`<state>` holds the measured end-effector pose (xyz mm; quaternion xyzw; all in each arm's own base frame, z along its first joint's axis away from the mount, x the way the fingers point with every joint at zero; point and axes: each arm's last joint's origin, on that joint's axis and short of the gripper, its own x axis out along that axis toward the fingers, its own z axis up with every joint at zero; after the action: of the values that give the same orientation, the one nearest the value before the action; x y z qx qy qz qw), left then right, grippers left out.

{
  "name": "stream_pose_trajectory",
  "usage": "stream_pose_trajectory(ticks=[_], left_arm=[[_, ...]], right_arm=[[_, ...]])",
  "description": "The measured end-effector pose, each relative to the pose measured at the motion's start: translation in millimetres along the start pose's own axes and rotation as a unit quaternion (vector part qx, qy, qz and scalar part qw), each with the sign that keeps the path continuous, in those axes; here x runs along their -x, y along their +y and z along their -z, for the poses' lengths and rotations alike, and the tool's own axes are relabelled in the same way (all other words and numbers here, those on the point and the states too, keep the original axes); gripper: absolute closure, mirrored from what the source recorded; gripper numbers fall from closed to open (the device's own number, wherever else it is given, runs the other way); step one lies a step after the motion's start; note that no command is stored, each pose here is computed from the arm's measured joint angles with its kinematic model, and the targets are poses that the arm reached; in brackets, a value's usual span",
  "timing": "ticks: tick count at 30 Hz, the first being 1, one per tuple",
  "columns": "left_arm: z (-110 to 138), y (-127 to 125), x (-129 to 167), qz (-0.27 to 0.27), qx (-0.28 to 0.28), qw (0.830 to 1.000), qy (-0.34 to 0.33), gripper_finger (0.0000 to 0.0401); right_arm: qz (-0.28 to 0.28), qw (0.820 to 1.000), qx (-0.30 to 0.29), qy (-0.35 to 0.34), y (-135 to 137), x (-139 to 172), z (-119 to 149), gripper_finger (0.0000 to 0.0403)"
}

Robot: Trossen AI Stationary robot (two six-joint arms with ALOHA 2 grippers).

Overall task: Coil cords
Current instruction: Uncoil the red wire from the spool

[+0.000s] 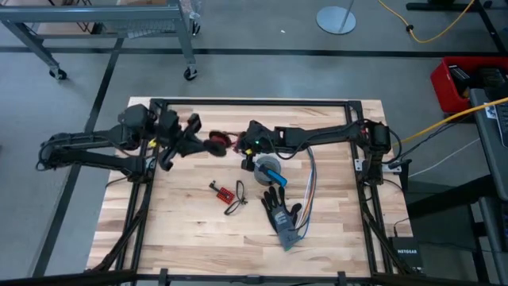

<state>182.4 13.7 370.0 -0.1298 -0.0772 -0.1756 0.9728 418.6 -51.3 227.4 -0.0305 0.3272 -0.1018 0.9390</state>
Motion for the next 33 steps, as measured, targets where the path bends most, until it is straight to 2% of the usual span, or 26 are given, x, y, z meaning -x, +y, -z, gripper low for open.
stream_pose_trajectory(ticks=[12, 20, 26, 30, 33], left_arm=[[19.7, -14.3, -4.9, 0.070, 0.004, 0.994, 0.089, 0.0401], [36.6, -21.7, -4.5, 0.087, 0.046, 0.981, 0.166, 0.0401], [53.8, -22.9, 1.0, 0.062, 0.124, 0.958, 0.252, 0.0401], [64.8, -20.6, 7.4, 0.018, 0.169, 0.937, 0.306, 0.0401], [72.2, -18.1, 13.1, -0.024, 0.181, 0.922, 0.342, 0.0401]], right_arm=[[0.034, 0.998, -0.045, -0.012, -34.5, -3.0, 0.1, 0.0397], [0.049, 0.996, -0.072, -0.010, -52.8, -3.7, 2.6, 0.0397], [0.051, 0.995, -0.087, -0.010, -58.0, -3.8, 3.4, 0.0397], [0.045, 0.995, -0.089, -0.011, -57.1, -3.8, 3.3, 0.0397], [0.030, 0.995, -0.096, -0.011, -55.8, -3.9, 3.1, 0.0397]])
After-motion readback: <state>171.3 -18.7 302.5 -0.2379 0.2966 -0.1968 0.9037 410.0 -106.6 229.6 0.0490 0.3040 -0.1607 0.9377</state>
